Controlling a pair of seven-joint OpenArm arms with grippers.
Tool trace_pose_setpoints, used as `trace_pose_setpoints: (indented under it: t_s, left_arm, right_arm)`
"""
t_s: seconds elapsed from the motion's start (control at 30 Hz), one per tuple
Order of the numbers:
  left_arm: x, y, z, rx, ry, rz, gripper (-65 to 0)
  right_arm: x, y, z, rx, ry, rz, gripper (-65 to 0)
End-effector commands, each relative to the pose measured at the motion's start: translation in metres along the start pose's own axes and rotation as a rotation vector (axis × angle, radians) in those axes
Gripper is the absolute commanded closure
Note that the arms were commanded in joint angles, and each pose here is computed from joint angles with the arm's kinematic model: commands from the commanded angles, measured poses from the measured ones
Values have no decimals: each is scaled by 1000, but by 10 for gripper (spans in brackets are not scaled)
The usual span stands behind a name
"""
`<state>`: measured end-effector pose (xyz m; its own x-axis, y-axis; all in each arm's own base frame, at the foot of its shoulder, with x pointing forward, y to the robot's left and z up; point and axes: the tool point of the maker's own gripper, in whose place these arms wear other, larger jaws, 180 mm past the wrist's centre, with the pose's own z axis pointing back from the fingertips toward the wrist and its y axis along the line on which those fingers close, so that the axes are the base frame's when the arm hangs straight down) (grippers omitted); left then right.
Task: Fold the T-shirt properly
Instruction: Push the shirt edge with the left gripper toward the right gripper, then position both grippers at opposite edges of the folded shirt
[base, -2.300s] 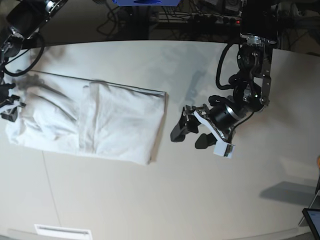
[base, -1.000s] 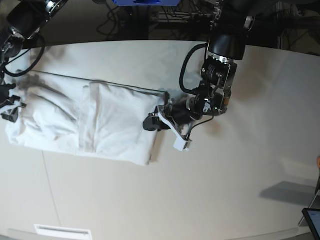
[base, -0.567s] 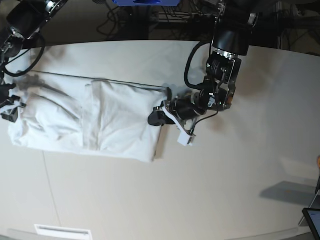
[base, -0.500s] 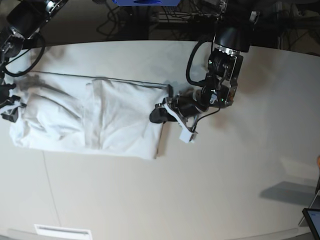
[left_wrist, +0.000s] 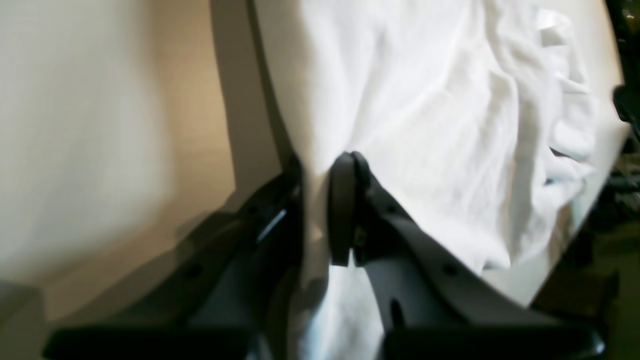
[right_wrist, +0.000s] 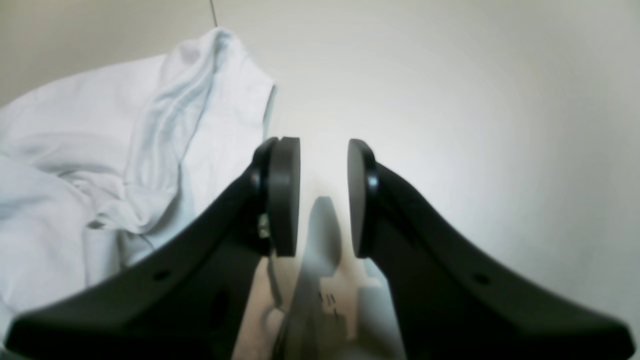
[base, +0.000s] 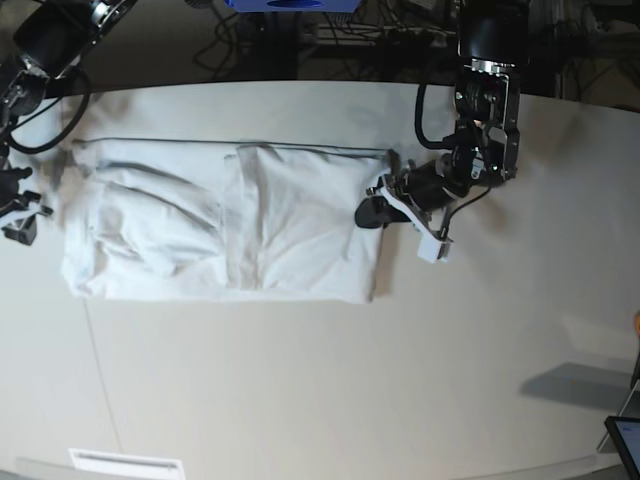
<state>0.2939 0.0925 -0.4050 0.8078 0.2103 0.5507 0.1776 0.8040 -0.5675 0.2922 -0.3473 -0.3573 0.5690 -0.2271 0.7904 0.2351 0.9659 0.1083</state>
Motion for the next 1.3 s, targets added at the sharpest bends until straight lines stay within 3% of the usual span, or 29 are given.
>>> trace_pose_setpoints:
  t_s: [0.0, 0.17, 0.3, 0.43, 0.53, 0.63, 0.73, 0.8, 1.0, 1.27]
  left_arm:
    - [7, -1, 6, 3, -21, -11, 0]
    - [2, 0, 17, 13, -36, -7, 0]
    - [-4, 3, 23, 23, -27, -15, 0]
    - [5, 6, 28, 33, -37, -39, 0]
    - [18, -6, 32, 16, -71, -77, -3]
    - [27, -15, 38, 4, -97, -112, -102]
    - [30, -20, 38, -5, -104, -123, -272]
    - [29, -19, 39, -5, -106, -117, -351]
    - [24, -14, 41, 7, -99, -106, -359]
    - [63, 20, 104, 152, -276, -104, -364]
  right_arm:
    - [21, -2, 3, 2, -62, 11, -164]
    - [15, 1, 0, 10, -50, -2, -164]
    - [-4, 6, -11, 43, 29, -29, -165]
    - [-17, 22, -17, 134, 93, 31, -165]
    - [-15, 25, -18, 147, 97, 45, -165]
    - [-11, 27, -19, 151, 94, 44, -180]
    - [-10, 27, -19, 151, 92, 44, -236]
    - [-10, 27, -19, 151, 91, 43, -260]
    - [-10, 25, -19, 146, 89, 38, -261]
    - [-10, 24, -19, 146, 92, 44, -266]
